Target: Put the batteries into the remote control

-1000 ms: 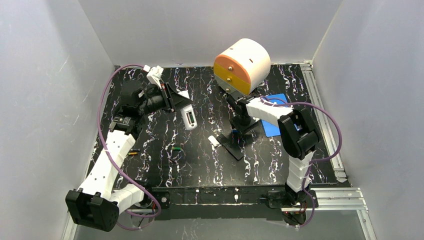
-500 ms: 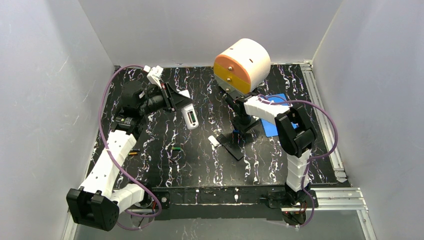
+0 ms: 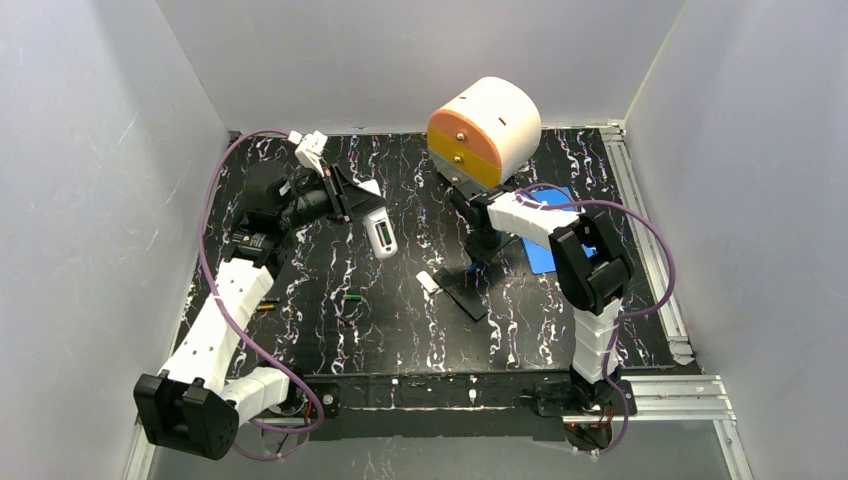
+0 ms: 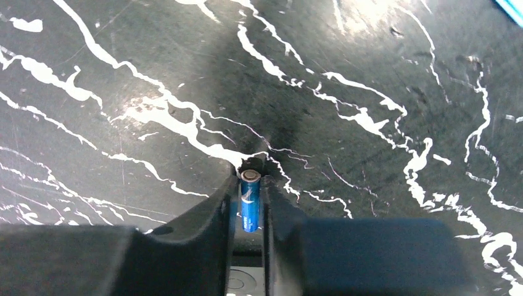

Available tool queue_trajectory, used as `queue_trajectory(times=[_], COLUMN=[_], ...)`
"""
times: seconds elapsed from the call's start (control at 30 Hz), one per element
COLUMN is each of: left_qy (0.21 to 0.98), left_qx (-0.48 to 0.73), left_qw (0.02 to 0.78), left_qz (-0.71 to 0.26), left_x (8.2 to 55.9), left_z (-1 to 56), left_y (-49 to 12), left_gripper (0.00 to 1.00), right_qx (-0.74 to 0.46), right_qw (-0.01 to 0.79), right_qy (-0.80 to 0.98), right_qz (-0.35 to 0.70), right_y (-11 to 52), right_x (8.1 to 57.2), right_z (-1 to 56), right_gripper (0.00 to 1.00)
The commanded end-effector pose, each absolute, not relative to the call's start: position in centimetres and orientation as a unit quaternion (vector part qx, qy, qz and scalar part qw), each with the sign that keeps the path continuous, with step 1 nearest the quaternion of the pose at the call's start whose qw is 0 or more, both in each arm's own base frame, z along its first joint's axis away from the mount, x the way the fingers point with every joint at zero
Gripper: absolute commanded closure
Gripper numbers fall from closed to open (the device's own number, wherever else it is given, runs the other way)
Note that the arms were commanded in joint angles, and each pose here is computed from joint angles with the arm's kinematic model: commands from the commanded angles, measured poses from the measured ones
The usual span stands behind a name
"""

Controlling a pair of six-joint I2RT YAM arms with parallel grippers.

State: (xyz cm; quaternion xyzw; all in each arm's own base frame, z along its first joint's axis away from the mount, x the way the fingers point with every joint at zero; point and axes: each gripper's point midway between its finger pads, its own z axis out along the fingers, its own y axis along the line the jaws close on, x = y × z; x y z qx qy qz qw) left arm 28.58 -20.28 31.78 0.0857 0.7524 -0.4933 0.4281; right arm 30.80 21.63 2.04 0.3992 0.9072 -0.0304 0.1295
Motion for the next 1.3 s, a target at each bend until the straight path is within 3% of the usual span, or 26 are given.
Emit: queue_trajectory(times=[0.0, 0.1, 0.27, 0.5, 0.8, 1.17, 1.27], left_qy=[0.741, 0.742, 0.743, 0.744, 0.745, 0.744, 0.745], left_qx=[0.098, 0.097, 0.094, 0.094, 0.093, 0.09, 0.09], left_qw=[0.437, 0.437, 0.437, 0.435, 0.434, 0.431, 0.428], left_qz=[-0.5, -0.499, -0.498, -0.499, -0.499, -0.503, -0.504], left_x=[28.4, 28.4, 28.4, 28.3, 28.2, 28.3, 28.2], left_z=[32.7, 32.6, 32.4, 32.4, 32.3, 32.3, 32.2], left_y=[-20.3, -20.3, -20.3, -20.3, -20.3, -20.4, -20.4], left_gripper=[1.0, 1.0, 1.0, 1.0, 1.0, 1.0, 1.0], right_qx=[0.337, 0.321, 0.33, 0.345, 0.334, 0.31, 0.299], right_qw=[0.151, 0.13, 0.105, 0.073, 0.088, 0.108, 0.117], right_qy=[0.928, 0.937, 0.937, 0.936, 0.936, 0.941, 0.944], right_qz=[-0.05, -0.047, -0.036, -0.024, -0.065, -0.085, -0.077], right_y=[20.6, 20.9, 21.5, 23.0, 21.5, 20.8, 20.8], right_x=[31.1, 30.1, 28.5, 26.9, 26.7, 27.5, 27.7], right_z=[1.5, 1.3, 0.9, 0.6, -0.4, -1.2, -1.4], right_gripper=[0.65, 0.57, 0.55, 0.61, 0.69, 0.66, 0.73])
